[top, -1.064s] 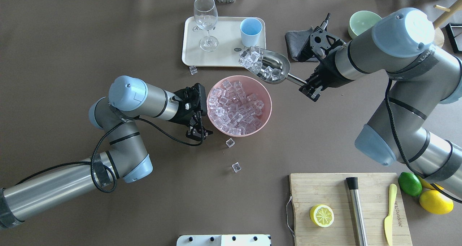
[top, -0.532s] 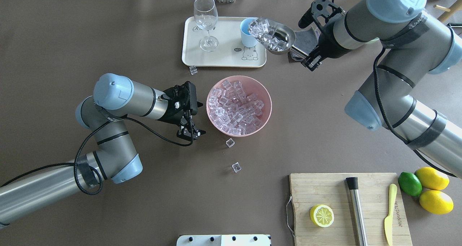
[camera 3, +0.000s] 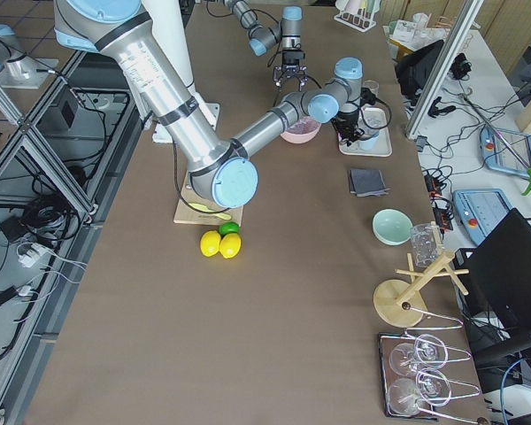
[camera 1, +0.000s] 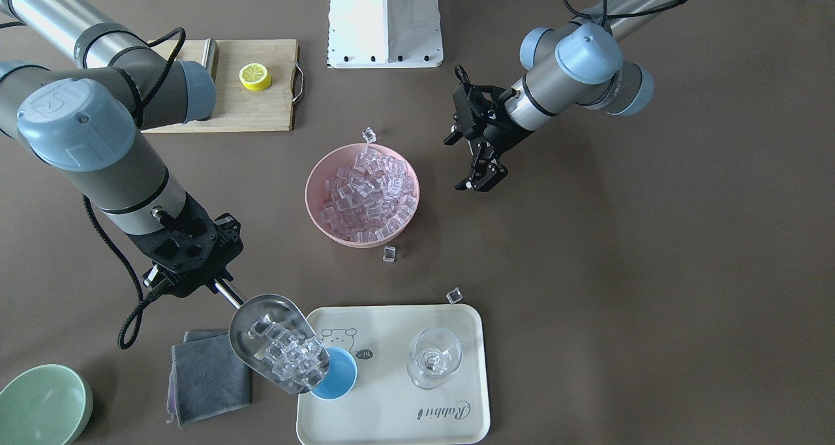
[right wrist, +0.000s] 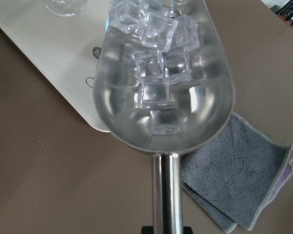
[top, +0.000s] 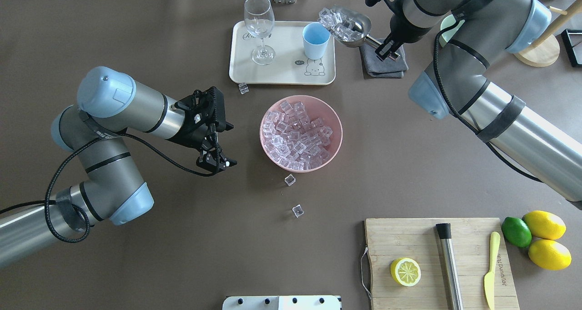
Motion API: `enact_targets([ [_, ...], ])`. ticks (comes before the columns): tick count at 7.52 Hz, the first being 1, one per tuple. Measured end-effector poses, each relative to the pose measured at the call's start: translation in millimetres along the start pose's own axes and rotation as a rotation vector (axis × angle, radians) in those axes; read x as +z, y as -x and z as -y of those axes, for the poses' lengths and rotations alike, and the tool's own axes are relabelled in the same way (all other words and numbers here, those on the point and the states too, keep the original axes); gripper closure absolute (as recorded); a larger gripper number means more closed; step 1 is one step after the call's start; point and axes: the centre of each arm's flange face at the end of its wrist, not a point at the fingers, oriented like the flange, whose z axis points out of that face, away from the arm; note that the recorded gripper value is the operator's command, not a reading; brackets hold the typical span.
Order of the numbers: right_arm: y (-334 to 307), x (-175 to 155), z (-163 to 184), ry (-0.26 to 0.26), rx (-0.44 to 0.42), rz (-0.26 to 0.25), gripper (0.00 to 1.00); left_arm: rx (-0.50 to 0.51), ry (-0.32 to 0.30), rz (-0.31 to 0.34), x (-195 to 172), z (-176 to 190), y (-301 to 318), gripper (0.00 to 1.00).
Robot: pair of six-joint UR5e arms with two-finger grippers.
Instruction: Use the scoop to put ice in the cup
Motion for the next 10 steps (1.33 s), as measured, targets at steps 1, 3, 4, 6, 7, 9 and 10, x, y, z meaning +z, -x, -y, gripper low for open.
enact_targets([
  [1, 3, -1, 9, 0.053, -0.025, 0.014, 1.00, -0.023, 0.014, 0.015, -14, 1, 5, 0.02],
  [3, 6, -5, 26, 0.160, -0.077, 0.029, 1.00, -0.140, 0.006, 0.054, -44, 3, 15, 0.02],
  [4, 4, -11, 37, 0.203, -0.085, 0.031, 1.00, -0.216, -0.001, 0.075, -59, -3, 20, 0.02],
  [6, -9, -18, 57, 0.259, -0.075, 0.027, 1.00, -0.350, 0.005, 0.149, -96, -36, 48, 0.01],
  [7, -13, -15, 65, 0.279, -0.068, 0.027, 1.00, -0.489, 0.005, 0.205, -123, -62, 68, 0.01],
  [9, -12, -15, 73, 0.302, -0.059, 0.030, 1.00, -0.787, 0.039, 0.324, -184, -125, 113, 0.01],
  [10, -9, -18, 76, 0.310, -0.057, 0.031, 1.00, -0.932, 0.077, 0.359, -232, -163, 137, 0.01],
])
